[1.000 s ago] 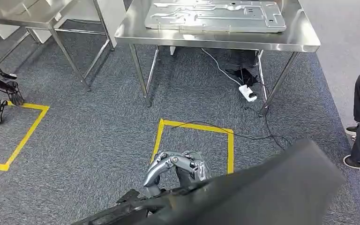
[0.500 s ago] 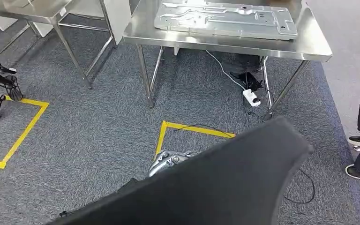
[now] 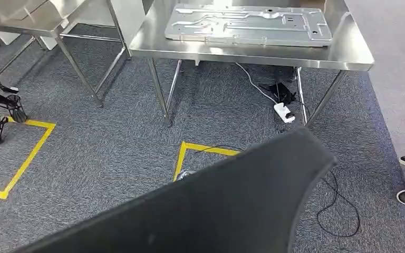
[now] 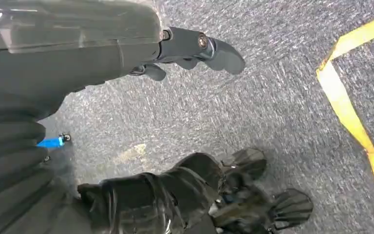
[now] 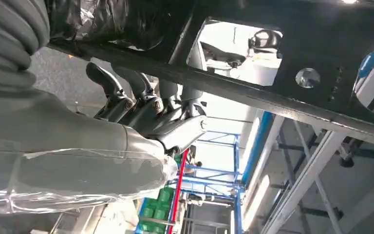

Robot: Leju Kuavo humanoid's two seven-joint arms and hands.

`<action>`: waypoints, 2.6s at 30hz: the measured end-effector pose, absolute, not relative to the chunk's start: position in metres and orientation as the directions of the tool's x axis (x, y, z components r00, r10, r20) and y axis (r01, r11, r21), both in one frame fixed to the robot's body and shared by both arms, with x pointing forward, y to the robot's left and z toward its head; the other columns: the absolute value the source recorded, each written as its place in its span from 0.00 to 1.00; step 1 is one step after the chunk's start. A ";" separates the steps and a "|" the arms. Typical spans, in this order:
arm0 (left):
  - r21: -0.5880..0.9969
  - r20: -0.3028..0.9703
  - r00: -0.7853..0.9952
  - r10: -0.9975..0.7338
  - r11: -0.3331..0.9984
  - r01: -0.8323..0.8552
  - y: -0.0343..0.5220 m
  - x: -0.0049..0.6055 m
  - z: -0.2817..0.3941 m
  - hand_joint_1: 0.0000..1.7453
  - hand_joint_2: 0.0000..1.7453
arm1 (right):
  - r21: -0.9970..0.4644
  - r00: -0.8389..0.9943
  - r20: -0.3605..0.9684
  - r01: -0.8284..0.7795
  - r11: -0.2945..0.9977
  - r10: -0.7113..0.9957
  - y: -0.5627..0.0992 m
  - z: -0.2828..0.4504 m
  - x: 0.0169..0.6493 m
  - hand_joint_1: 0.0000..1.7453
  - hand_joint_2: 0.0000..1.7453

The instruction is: Take the parts from the cabinet and place them on the table.

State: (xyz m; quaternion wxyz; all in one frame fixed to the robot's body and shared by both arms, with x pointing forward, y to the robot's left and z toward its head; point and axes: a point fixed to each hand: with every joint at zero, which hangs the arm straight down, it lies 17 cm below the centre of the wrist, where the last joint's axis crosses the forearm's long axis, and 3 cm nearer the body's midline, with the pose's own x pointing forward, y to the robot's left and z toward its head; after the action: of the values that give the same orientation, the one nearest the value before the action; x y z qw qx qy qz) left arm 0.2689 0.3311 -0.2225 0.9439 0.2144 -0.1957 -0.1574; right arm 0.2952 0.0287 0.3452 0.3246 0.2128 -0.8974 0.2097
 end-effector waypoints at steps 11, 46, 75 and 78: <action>0.472 0.303 0.862 -0.406 0.850 0.234 0.329 0.275 -0.220 0.00 1.00 | -0.245 -0.700 0.671 -0.520 0.819 -0.244 0.029 0.345 0.296 0.92 1.00; 0.468 0.318 0.852 -0.416 0.850 0.240 0.327 0.287 -0.215 0.00 1.00 | -0.181 -0.646 0.697 -0.579 0.795 -0.312 0.027 0.344 0.296 0.92 1.00; 0.483 0.314 0.846 -0.432 0.839 0.250 0.332 0.289 -0.214 0.00 1.00 | -0.192 -0.674 0.692 -0.517 0.834 -0.258 0.020 0.345 0.303 0.92 1.00; 0.478 0.309 0.847 -0.432 0.840 0.254 0.330 0.285 -0.216 0.00 1.00 | -0.192 -0.672 0.694 -0.517 0.834 -0.257 0.020 0.345 0.303 0.92 1.00</action>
State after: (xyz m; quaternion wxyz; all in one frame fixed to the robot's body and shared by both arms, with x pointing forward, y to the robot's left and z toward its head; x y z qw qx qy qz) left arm 0.2847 0.3304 -0.2159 0.9367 0.2149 -0.2069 -0.1832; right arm 0.3032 0.0204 0.3446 0.3420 0.2165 -0.8944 0.1901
